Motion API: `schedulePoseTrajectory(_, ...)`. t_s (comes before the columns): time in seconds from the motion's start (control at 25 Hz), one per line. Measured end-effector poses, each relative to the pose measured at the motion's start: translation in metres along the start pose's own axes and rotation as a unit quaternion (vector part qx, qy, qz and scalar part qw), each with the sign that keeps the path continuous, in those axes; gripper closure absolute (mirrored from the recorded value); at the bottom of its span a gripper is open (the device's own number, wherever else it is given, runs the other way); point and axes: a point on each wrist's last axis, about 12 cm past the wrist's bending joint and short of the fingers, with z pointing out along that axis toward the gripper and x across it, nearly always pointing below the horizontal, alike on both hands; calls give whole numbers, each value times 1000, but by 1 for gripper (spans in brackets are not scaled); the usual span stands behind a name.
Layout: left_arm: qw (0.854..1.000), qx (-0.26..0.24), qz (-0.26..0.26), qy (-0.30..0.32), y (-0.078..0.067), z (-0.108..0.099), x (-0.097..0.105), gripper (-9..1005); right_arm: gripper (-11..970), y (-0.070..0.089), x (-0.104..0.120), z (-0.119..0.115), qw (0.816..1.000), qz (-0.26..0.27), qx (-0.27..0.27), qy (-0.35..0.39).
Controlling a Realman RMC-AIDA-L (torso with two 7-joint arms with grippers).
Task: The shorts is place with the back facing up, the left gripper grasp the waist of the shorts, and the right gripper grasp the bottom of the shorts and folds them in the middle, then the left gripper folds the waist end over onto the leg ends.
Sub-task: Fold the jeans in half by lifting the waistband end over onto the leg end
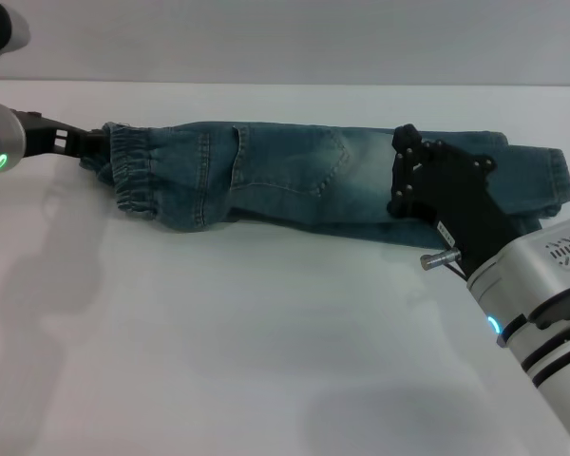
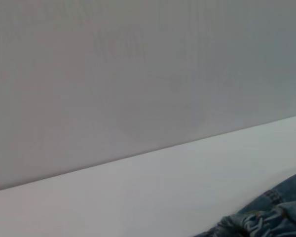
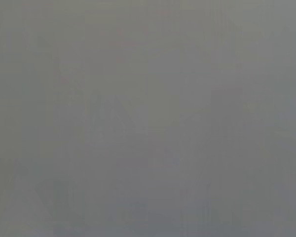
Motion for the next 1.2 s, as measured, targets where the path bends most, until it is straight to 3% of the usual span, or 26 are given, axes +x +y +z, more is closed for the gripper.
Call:
schedulePoseTrajectory(0.44,999,4,28,23,-5,22,5,155,960,2,0,-2,1000,7,1,2)
schedulePoseTrajectory(1.2,997,14,51,58,-8,27,12,158,960,3,0,-1,1000,10,1,4)
